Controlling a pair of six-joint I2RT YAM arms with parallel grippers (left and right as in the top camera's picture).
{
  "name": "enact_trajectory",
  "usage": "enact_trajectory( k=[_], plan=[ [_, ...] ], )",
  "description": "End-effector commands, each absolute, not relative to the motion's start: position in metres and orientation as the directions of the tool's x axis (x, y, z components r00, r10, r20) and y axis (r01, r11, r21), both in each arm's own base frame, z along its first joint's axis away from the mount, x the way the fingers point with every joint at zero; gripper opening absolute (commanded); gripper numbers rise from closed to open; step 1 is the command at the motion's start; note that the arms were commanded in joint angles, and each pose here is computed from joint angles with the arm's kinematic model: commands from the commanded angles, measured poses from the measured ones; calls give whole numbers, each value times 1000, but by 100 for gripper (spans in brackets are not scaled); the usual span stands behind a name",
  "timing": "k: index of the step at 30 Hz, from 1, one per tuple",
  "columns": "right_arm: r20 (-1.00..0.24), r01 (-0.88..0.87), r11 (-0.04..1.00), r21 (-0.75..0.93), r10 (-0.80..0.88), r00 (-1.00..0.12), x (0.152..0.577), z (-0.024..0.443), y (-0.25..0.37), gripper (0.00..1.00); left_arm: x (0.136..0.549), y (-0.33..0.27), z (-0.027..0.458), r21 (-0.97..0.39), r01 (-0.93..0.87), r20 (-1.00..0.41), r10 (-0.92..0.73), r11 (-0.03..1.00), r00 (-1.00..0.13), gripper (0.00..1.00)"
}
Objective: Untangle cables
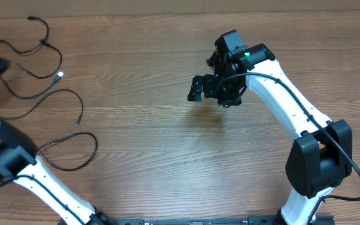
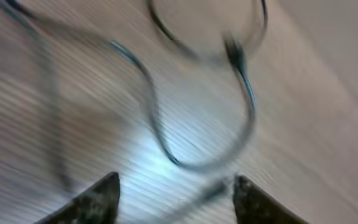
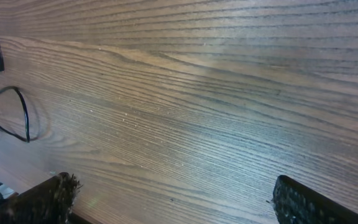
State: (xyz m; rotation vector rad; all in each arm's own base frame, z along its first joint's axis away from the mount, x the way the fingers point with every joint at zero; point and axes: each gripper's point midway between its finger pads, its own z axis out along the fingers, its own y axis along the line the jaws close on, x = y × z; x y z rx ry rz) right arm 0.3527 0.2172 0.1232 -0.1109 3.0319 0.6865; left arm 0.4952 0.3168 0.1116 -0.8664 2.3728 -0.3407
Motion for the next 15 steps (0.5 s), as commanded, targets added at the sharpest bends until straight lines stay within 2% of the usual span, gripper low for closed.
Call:
enact_trajectory(
  k=[1, 3, 4, 5, 6, 8, 11, 14, 15],
  plan=[
    [-73, -92, 900, 427, -67, -995, 350, 134, 217, 100, 498, 277, 96, -274, -570, -365, -632, 775, -684, 67],
    [-66, -89, 901, 425, -67, -996, 348, 134, 216, 100, 474, 287, 83, -84, -737, -329, -717, 671, -615, 94],
    [-62, -88, 902, 424, -68, -996, 347, 133, 216, 100, 463, 293, 81, -24, -797, -326, -758, 604, -565, 100],
    [-57, -89, 902, 422, -71, -996, 346, 133, 215, 100, 450, 298, 80, 27, -860, -325, -809, 510, -490, 100],
    [-53, -87, 903, 420, -71, -996, 345, 133, 215, 100, 450, 290, 78, -17, -879, -291, -843, 477, -452, 100],
    [-55, -88, 903, 421, -71, -996, 345, 133, 215, 100, 453, 268, 75, -141, -833, -179, -841, 536, -511, 100],
    [-55, -87, 903, 421, -71, -996, 345, 133, 215, 100, 439, 273, 70, -127, -860, -137, -868, 493, -477, 100],
    [-50, -86, 904, 420, -71, -996, 344, 133, 214, 100, 428, 273, 58, -110, -907, -80, -913, 406, -399, 100],
    [-50, -85, 904, 420, -71, -996, 344, 133, 214, 100, 428, 274, 54, -105, -908, -79, -913, 406, -400, 95]
  ],
)
